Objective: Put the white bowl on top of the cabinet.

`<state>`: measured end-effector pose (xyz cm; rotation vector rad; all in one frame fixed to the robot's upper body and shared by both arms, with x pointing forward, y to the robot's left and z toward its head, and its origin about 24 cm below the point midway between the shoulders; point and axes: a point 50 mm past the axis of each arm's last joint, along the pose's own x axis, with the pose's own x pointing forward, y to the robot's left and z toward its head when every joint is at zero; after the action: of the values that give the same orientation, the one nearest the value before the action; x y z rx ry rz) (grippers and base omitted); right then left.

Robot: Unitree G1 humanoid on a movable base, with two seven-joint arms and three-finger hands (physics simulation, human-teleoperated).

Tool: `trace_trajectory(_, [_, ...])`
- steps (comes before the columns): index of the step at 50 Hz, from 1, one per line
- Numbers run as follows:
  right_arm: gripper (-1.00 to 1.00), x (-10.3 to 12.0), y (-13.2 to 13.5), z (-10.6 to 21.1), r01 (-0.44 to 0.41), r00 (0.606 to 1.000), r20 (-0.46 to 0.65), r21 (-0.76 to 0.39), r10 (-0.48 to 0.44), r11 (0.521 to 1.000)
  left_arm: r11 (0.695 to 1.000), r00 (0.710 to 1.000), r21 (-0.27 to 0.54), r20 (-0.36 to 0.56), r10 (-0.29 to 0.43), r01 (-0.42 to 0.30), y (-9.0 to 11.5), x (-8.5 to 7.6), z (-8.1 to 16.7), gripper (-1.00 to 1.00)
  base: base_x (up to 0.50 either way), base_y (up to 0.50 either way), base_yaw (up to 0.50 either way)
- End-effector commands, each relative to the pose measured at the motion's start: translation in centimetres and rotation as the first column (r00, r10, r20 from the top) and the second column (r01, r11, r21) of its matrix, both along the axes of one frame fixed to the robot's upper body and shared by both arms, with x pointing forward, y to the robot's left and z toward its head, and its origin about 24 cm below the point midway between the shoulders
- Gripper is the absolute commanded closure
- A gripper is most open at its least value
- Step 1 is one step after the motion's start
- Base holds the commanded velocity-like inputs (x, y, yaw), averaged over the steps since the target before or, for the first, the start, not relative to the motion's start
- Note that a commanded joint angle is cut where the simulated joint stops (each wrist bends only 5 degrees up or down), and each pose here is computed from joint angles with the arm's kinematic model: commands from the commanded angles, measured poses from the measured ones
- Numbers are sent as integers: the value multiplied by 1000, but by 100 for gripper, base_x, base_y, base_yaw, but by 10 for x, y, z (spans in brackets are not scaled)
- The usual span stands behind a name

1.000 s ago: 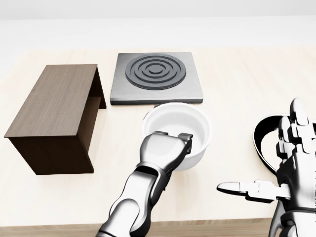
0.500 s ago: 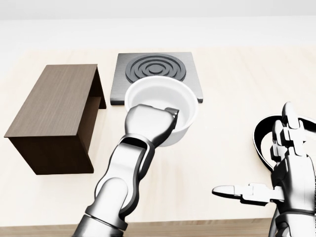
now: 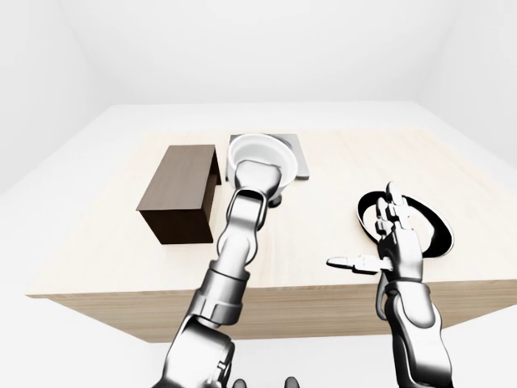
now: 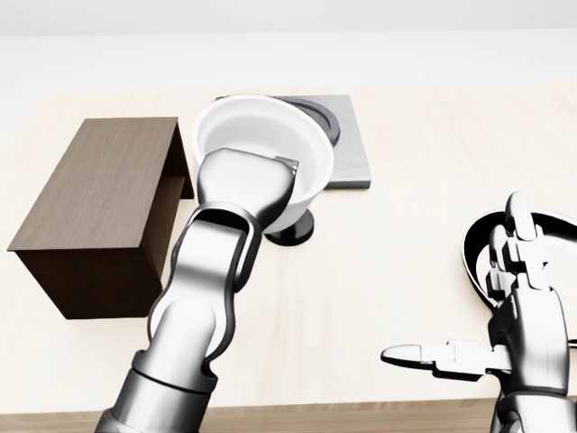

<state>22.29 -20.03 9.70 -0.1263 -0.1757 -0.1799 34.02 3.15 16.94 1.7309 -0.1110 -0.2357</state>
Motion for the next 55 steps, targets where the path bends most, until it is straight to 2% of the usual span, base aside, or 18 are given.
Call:
trace_trajectory(1, [-100,-1,1,-1,-3,1000,-6,-2,3,1000,998,994,23,92,62,-65,13,-4,31,100,0,0,0])
trace_trajectory(7, [-100,-1,1,-2,-4,1000,-9,-1,4,1000,991,985,40,117,126,-131,27,-6,47,100,0,0,0])
trace_trajectory(9, [-100,-1,1,-2,-4,1000,-9,-1,4,1000,990,985,39,119,127,-133,27,-6,47,100,0,0,0])
trace_trajectory(11, [-100,-1,3,-3,-5,1000,-12,-2,5,1000,984,968,36,190,164,-173,38,-7,65,100,0,0,0])
trace_trajectory(13, [-100,-1,3,-3,-5,1000,-12,-2,5,1000,984,967,35,192,165,-175,38,-7,65,100,0,0,0])
trace_trajectory(22, [-100,-1,6,-6,-10,1000,-27,-7,10,1000,969,930,13,284,232,-246,62,-12,87,100,0,0,0])
trace_trajectory(33, [-100,0,6,-7,-12,1000,-29,-10,12,1000,959,908,-1,322,267,-282,78,-16,94,100,0,0,0])
trace_trajectory(36, [-100,-2,7,-6,-13,1000,-27,-9,13,1000,951,894,-4,339,292,-310,87,-19,97,100,0,0,0])
trace_trajectory(44, [-100,-2,7,-7,-14,1000,-27,-11,14,1000,942,884,-12,342,319,-335,101,-21,97,100,0,0,0])
trace_trajectory(55, [-100,-2,8,-7,-15,1000,-28,-12,14,1000,939,891,-28,308,333,-342,117,-19,91,100,0,0,0])
